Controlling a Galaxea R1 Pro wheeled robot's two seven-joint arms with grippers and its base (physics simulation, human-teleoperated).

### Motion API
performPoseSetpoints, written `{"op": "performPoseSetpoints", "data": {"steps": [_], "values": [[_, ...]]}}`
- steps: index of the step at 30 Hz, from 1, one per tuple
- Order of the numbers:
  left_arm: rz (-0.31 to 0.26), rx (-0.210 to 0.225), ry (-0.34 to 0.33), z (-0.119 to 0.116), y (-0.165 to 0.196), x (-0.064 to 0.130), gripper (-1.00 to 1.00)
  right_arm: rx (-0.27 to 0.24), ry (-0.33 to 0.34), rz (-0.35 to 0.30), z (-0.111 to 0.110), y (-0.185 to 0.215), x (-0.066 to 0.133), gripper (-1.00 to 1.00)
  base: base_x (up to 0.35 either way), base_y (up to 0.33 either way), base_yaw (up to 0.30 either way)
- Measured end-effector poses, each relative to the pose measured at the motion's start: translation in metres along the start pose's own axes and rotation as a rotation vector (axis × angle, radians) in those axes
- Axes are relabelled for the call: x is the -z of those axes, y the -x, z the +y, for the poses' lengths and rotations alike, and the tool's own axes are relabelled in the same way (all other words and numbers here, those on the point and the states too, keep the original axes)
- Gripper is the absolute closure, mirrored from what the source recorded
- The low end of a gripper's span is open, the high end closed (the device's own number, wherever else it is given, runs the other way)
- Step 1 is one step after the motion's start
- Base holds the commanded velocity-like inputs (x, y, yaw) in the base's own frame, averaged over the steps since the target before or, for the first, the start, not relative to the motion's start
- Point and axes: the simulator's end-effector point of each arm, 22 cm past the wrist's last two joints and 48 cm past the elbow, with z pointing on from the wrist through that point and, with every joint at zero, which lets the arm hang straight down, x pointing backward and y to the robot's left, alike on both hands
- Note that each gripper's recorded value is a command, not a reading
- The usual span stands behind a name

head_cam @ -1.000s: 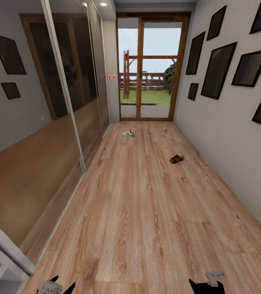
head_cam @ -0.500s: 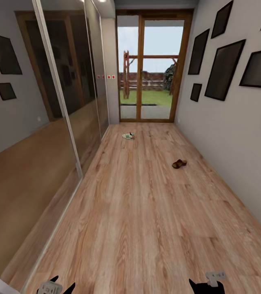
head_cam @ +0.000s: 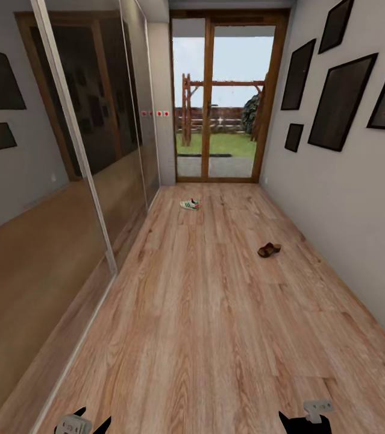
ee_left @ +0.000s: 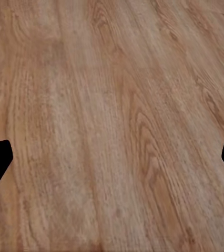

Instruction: Pick up the two gym shoes and the two sandals from the corridor floor and place them onto the hallstand (shoe rack) in the corridor, making sure they are on the rack and not on the floor. Arrange them so the two gym shoes are next to each other and the two sandals are next to each other.

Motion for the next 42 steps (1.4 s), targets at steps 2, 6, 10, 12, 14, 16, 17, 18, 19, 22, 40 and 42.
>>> {"op": "performPoseSetpoints", "data": {"steps": [2,6,10,12,14,16,17,18,19,22,40,42], "values": [[0.000,0.000,0.000,0.0000,0.0000,0.0000,-1.00,0.000,0.000,0.000,0.0000,0.0000,0.0000,-1.00,0.337,0.000,0.000],[0.000,0.000,0.000,0.0000,0.0000,0.0000,-1.00,0.000,0.000,0.000,0.0000,0.0000,0.0000,-1.00,0.337,0.000,0.000],[0.000,0.000,0.000,0.0000,0.0000,0.0000,-1.00,0.000,0.000,0.000,0.0000,-0.0002,0.0000,-1.00,0.337,0.000,0.000],[0.000,0.000,0.000,0.0000,0.0000,0.0000,-1.00,0.000,0.000,0.000,0.0000,-0.0002,0.0000,-1.00,0.337,0.000,0.000],[0.000,0.000,0.000,0.0000,0.0000,0.0000,-1.00,0.000,0.000,0.000,0.0000,-0.0001,0.0000,-1.00,0.337,0.000,0.000],[0.000,0.000,0.000,0.0000,0.0000,0.0000,-1.00,0.000,0.000,0.000,0.0000,-0.0001,0.0000,-1.00,0.337,0.000,0.000],[0.000,0.000,0.000,0.0000,0.0000,0.0000,-1.00,0.000,0.000,0.000,0.0000,0.0000,0.0000,-1.00,0.337,0.000,0.000],[0.000,0.000,0.000,0.0000,0.0000,0.0000,-1.00,0.000,0.000,0.000,0.0000,0.0000,0.0000,-1.00,0.337,0.000,0.000],[0.000,0.000,0.000,0.0000,0.0000,0.0000,-1.00,0.000,0.000,0.000,-0.0004,0.0000,0.0001,-1.00,0.337,0.000,0.000],[0.000,0.000,0.000,0.0000,0.0000,0.0000,-1.00,0.000,0.000,0.000,-0.0005,-0.0002,0.0002,-1.00,0.337,0.000,0.000],[0.000,0.000,-0.001,-0.0003,-0.0001,-0.0001,-1.00,0.001,-0.001,0.001,-0.0011,-0.0007,0.0004,-1.00,0.337,0.000,0.000],[0.000,0.000,0.000,-0.0001,0.0000,0.0000,-1.00,0.001,-0.001,0.001,-0.0011,-0.0009,0.0005,-1.00,0.337,0.000,0.000]]}}
